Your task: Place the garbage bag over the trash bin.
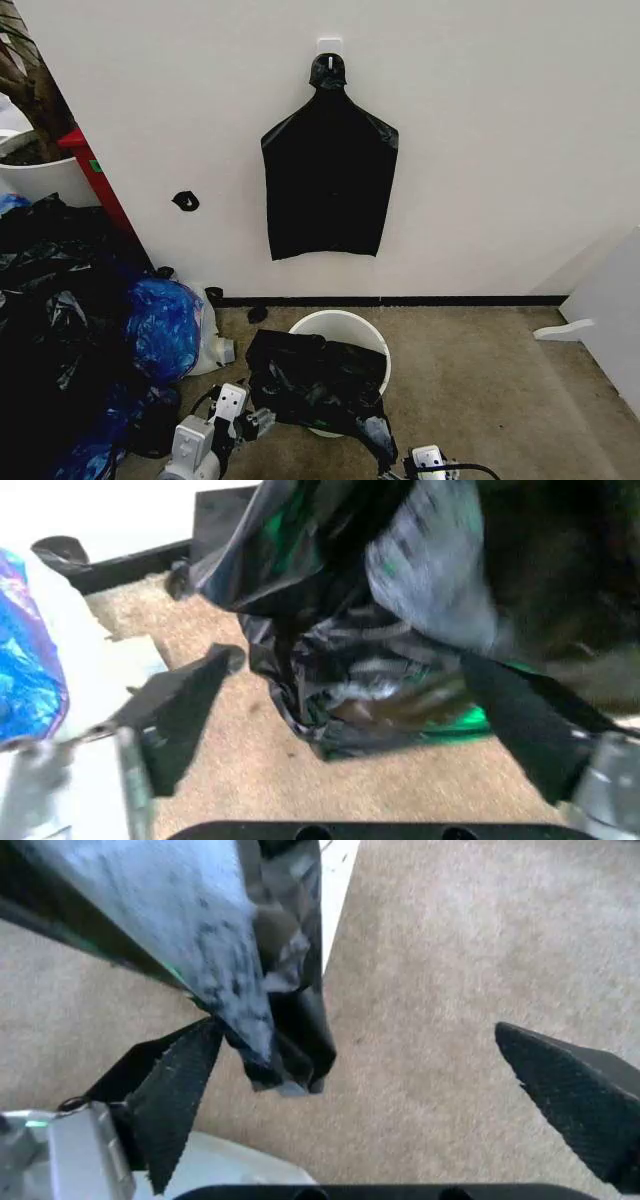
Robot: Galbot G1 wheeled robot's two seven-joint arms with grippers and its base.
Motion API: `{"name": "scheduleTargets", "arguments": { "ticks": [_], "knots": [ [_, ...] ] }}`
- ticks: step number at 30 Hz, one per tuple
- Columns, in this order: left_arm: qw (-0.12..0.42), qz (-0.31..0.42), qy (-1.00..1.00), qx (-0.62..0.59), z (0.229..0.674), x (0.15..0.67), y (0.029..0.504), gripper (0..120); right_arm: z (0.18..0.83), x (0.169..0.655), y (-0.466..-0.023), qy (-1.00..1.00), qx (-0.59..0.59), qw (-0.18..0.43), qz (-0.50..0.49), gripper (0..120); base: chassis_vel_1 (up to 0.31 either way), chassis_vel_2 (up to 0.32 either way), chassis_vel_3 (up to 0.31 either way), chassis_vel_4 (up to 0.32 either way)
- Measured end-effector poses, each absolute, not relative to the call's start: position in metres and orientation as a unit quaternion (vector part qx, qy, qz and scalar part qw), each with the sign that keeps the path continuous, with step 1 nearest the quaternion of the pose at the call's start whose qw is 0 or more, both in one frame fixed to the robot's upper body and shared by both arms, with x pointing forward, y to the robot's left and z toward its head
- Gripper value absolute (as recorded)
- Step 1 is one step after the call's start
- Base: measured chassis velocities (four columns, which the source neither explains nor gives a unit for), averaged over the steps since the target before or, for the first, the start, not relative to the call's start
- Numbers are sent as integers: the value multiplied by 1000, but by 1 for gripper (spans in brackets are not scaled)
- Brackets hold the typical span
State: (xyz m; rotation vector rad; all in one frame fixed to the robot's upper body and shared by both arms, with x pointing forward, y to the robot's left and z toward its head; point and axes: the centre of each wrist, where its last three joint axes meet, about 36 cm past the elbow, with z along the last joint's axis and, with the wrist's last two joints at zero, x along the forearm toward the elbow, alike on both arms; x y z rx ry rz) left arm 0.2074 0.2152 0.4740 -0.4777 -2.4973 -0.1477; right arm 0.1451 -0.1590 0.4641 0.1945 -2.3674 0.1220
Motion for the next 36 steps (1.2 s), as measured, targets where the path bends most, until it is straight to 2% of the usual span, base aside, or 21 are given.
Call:
{"name": "scheduleTargets", "arguments": {
  "ticks": [3,10,11,14,16,21,22,25,27,30,36],
  "knots": [
    [301,-77,-933,-180,483,197,215,100,468,143,-160,-931,77,353,52,100,0,0,0,0],
    [318,-95,-927,-174,490,187,215,100,481,141,-163,-946,90,310,36,100,0,0,0,0],
    [319,-94,-928,-167,491,189,215,100,481,142,-165,-963,106,247,4,100,0,0,0,0],
    [312,-87,-933,-156,494,196,214,100,482,150,-172,-980,140,134,-33,100,0,0,0,0],
    [303,-82,-937,-153,496,199,213,100,482,156,-175,-982,148,110,-42,100,0,0,0,0],
    [212,-28,-967,-140,511,228,208,100,500,212,-194,-985,159,7,-62,100,0,0,0,0],
    [212,-28,-967,-140,511,228,208,100,500,212,-194,-985,159,7,-62,100,0,0,0,0],
    [157,-3,-978,-140,525,249,204,100,505,256,-208,-987,153,11,-56,100,0,0,0,0],
    [144,4,-979,-142,529,253,202,100,491,284,-218,-987,148,24,-55,100,0,0,0,0],
    [151,7,-978,-142,530,254,202,100,471,310,-226,-986,156,40,-45,100,0,0,0,0],
    [218,12,-966,-142,522,246,201,100,418,377,-225,-965,231,125,-19,100,0,0,0,0]
  ]
}}
